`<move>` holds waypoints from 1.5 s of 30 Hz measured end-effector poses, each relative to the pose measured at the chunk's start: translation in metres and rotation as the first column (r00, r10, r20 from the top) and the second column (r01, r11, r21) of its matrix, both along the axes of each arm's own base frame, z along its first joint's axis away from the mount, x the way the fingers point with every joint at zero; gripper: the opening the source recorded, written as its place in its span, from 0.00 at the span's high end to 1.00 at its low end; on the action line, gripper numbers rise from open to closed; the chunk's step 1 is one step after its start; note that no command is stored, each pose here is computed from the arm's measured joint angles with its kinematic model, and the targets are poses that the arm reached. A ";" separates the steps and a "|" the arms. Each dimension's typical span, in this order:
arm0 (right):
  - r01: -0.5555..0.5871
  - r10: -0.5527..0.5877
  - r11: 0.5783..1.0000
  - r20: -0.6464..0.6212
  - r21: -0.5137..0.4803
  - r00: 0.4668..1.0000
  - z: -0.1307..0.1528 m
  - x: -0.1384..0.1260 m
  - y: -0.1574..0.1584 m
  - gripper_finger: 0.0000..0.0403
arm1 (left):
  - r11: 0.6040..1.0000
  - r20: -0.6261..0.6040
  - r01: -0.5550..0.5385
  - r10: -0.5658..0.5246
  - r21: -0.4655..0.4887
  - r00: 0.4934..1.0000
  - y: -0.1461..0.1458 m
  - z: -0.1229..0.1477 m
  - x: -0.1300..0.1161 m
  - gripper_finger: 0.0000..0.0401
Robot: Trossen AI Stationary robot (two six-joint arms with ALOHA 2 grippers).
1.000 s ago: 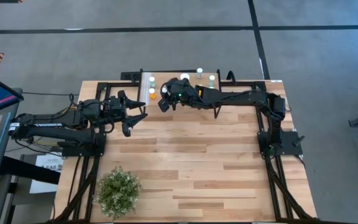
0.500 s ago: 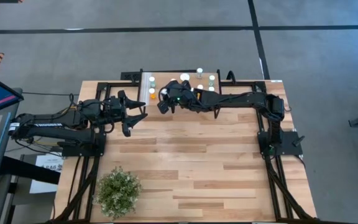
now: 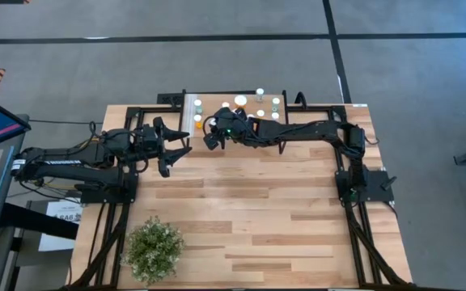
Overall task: Pick and place medicine bottles onto shelf by color
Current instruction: Put the violet bottle on the shelf
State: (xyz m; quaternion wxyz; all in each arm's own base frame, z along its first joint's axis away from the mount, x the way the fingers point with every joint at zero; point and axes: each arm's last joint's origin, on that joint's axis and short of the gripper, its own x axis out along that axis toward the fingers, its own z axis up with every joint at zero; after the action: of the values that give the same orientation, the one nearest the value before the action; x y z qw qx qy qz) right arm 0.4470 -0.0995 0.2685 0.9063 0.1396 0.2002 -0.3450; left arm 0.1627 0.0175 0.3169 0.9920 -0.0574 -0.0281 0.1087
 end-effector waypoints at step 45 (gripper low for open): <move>-0.027 0.025 0.999 -0.065 -0.023 0.998 0.004 -0.006 0.003 0.35 | 1.000 -0.007 0.001 -0.001 -0.001 1.000 0.000 -0.001 0.000 0.42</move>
State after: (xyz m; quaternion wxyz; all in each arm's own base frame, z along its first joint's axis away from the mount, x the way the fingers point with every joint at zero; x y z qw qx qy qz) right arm 0.4413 -0.0964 0.2723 0.9054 0.1150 0.2270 -0.3400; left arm 0.1627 0.0175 0.3162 0.9921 -0.0576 -0.0246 0.1085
